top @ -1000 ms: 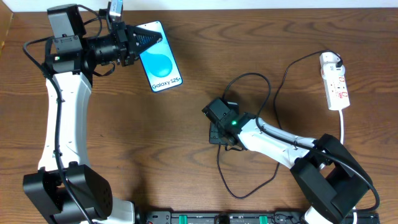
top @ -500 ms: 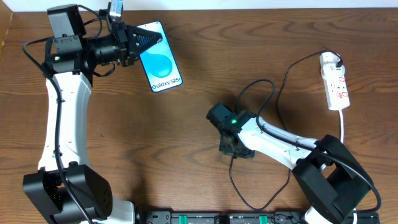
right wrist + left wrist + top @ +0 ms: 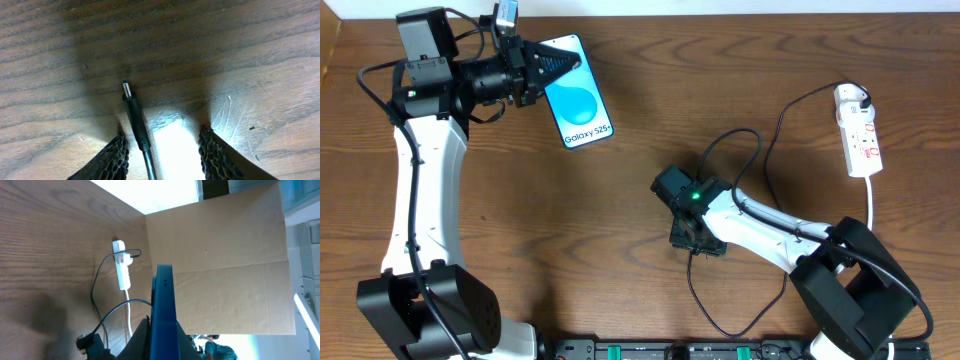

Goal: Plug charger to phone and switch on socket
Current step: 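Close the right gripper on the USB-C plug near its tip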

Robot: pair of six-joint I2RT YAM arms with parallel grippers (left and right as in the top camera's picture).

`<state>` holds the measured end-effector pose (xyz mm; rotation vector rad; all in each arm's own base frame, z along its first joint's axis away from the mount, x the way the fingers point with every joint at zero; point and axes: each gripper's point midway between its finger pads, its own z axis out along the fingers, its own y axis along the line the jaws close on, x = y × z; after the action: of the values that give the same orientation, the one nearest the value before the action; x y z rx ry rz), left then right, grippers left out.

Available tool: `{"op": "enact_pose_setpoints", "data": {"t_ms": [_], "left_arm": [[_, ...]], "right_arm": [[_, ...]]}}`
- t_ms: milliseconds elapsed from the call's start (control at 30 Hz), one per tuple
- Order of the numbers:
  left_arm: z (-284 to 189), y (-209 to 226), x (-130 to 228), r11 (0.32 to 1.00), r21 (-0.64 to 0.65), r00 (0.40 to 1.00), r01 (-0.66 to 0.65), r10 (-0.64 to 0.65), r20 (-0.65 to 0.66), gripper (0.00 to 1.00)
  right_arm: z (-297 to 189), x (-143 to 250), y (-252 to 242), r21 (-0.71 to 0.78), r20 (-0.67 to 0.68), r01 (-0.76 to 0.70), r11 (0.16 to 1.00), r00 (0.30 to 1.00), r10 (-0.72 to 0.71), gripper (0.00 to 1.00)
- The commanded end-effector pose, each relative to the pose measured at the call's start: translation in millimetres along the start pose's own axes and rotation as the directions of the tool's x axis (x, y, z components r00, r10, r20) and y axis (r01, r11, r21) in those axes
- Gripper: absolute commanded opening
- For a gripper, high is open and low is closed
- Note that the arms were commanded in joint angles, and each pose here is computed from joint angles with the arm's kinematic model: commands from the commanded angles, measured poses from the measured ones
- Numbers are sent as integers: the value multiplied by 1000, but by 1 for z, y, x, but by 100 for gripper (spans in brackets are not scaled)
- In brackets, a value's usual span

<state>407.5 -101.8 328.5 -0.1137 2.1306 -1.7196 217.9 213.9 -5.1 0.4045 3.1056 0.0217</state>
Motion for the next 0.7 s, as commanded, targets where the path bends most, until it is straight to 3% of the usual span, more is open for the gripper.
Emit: {"op": "enact_pose_setpoints", "data": {"t_ms": [0,167,367,567,667], "left_arm": [[-2,-13,6,999,35,1000,-23,24,-19,7],[-2,-13,6,999,35,1000,-22,23,-20,8],[-2,-13,6,999,35,1000,-22,23,-20,8],[-2,-13,6,999,35,1000,-22,23,-20,7],[-2,-13,6,999,35,1000,-22,23,-20,8]], "right_arm": [[14,4,-7,34,-8,-1,999,1000,1,40],[15,1,-4,22,10,-1,1000,1000,1,23],[15,-3,-3,23,29,-1,1000,1000,1,18],[15,-3,-3,20,30,-1,1000,1000,1,1],[15,-3,-3,20,30,-1,1000,1000,0,1]]}}
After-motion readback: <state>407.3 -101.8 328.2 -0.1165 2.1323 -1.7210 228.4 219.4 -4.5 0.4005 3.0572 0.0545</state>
